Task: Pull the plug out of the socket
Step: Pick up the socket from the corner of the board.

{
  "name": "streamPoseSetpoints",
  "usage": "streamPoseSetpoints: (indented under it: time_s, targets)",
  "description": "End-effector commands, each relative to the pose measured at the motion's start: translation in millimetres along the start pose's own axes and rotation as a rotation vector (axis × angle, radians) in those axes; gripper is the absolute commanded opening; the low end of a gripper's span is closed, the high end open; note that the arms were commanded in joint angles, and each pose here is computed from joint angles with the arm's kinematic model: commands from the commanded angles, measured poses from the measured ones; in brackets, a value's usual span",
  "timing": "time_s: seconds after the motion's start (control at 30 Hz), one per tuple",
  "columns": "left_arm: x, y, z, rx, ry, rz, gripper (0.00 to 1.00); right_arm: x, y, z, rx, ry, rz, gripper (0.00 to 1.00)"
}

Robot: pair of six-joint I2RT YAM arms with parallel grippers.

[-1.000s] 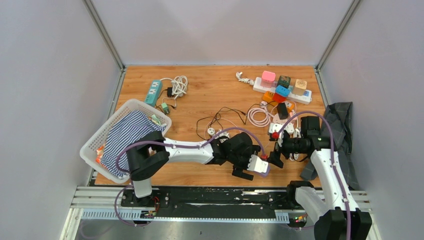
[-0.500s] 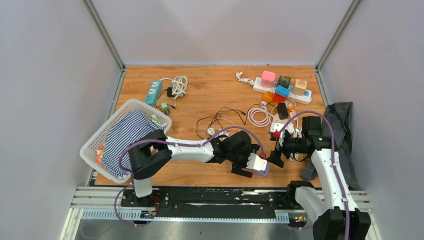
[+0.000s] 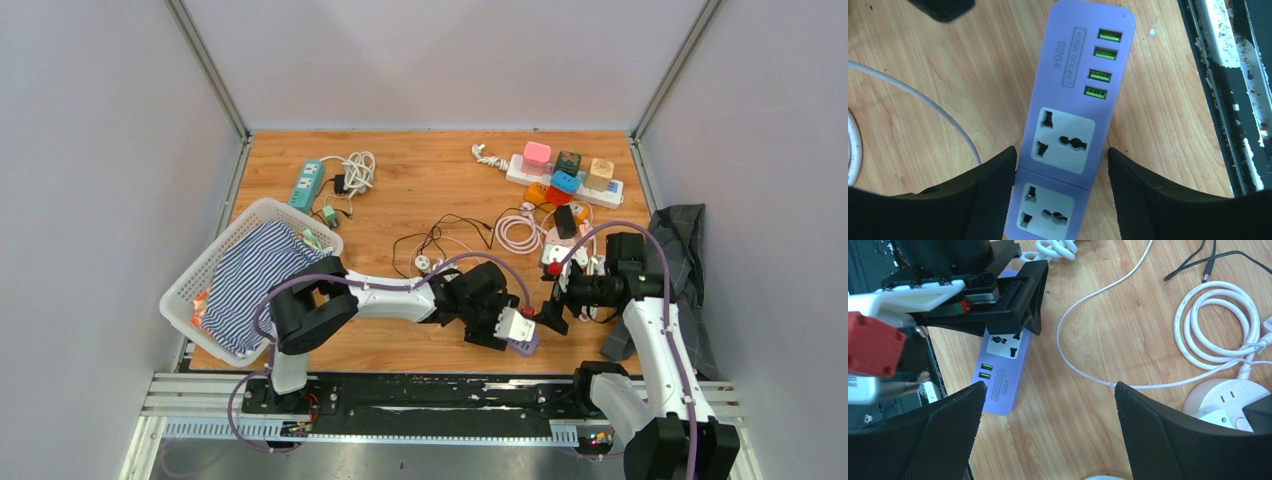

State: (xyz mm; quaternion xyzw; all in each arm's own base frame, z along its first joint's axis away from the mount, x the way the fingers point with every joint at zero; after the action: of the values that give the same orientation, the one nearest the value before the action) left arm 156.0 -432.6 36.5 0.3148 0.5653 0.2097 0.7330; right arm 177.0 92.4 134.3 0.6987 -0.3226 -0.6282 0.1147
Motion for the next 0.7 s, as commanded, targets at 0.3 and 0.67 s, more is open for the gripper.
streamPoseSetpoints:
  time_s: [0.3, 0.67]
  targets:
    - [9.5, -11.4, -6.3, 0.081, 0.007, 0.051, 0.62, 1.1, 0.1, 10.5, -0.025, -0.026, -0.032, 1.00]
    - [3.4, -7.3, -9.0, 0.098, 0.012, 0.040, 0.17, -0.3, 1.5, 10.8, -0.021, -0.024, -0.043, 1.00]
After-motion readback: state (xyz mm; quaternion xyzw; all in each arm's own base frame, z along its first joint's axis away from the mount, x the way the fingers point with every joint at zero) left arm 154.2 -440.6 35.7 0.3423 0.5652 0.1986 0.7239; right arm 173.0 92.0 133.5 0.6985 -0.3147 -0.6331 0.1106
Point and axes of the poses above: each gripper's point midway between its finger pads, its own y axis back along the fingers, its own z axis along the line the jaws close on, x = y × z, the point moved 1 cm from there along y, back along the fingers, and after that the axes turned 7 degrees about y, right-handed, at the moved point
